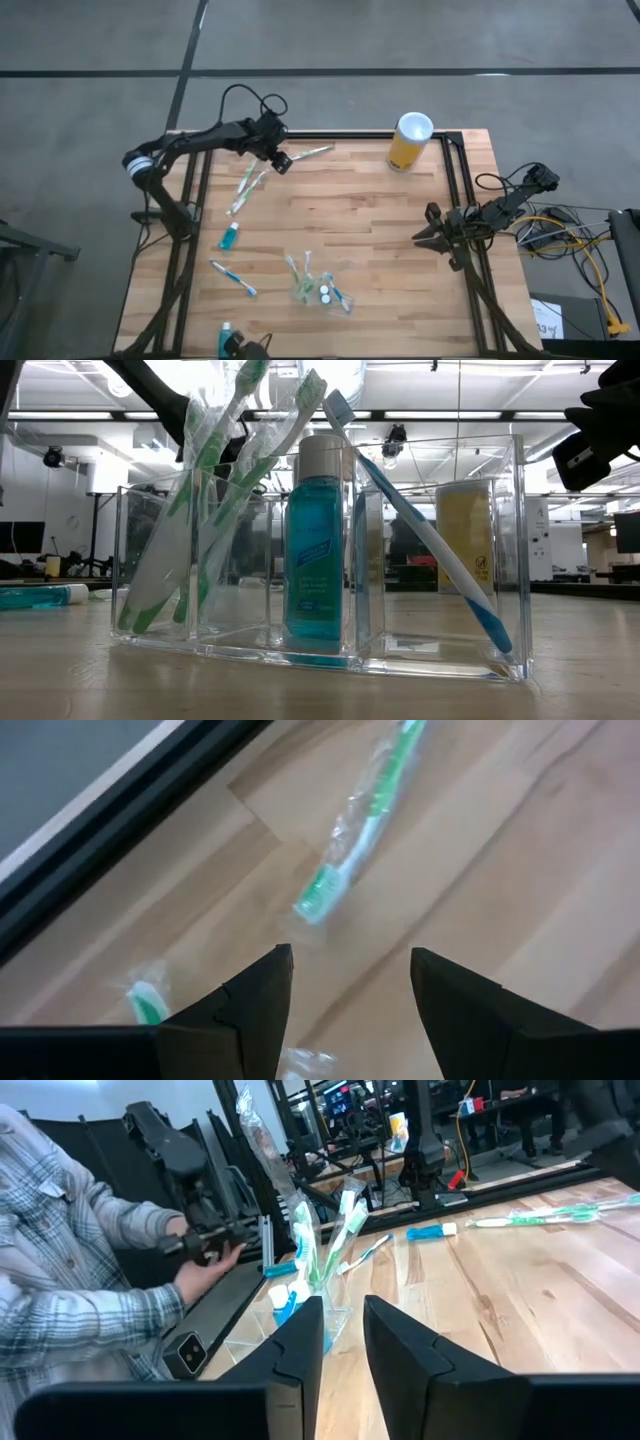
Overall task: Pick & Place toothbrushing station
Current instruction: Put the green toothbrush into the transparent organizer
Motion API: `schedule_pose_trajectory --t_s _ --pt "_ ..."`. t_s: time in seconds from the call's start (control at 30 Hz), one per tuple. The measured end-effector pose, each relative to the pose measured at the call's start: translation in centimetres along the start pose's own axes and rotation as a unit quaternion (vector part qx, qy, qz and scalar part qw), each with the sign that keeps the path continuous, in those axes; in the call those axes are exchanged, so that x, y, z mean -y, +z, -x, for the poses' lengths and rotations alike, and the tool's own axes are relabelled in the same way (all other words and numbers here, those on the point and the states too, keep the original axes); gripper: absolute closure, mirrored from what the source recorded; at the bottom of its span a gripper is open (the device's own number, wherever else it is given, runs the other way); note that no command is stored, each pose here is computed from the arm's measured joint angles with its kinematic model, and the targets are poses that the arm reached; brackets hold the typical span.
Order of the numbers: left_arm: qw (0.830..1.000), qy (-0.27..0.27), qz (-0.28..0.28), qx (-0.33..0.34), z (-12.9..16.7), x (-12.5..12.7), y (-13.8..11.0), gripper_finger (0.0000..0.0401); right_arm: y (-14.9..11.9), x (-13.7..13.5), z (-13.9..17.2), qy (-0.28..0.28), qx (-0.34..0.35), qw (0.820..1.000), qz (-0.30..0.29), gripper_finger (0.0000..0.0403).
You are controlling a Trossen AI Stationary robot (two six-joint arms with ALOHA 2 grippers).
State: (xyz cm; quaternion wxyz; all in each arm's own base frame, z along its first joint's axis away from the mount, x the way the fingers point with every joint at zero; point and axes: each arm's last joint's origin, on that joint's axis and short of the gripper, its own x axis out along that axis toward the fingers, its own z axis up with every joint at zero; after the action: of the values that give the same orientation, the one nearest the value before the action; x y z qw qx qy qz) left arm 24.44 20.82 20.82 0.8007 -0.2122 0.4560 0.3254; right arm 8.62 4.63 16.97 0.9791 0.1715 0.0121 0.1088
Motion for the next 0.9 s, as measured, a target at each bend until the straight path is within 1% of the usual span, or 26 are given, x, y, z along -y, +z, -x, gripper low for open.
schedule_pose_trajectory --t_s 0.23,0.37,0.63,0.9 --pt "0.999 0.005 -0.034 0.016 -1.6 -0.8 0.5 0.0192 0.0 0.0 0.0 0.000 0.000 1.000 0.000 0.0331" --pt "0.999 0.007 -0.052 0.011 -2.2 -0.9 0.5 0.0192 0.0 0.0 0.0 0.000 0.000 1.000 0.000 0.0325" --pt "0.998 0.008 -0.068 -0.017 -3.9 -1.1 0.0 0.0193 0.0 0.0 0.0 0.000 0.000 1.000 0.000 0.0319" --pt "0.997 0.009 -0.066 -0.039 -5.3 -1.3 -0.4 0.0193 0.0 0.0 0.0 0.000 0.000 1.000 0.000 0.0331"
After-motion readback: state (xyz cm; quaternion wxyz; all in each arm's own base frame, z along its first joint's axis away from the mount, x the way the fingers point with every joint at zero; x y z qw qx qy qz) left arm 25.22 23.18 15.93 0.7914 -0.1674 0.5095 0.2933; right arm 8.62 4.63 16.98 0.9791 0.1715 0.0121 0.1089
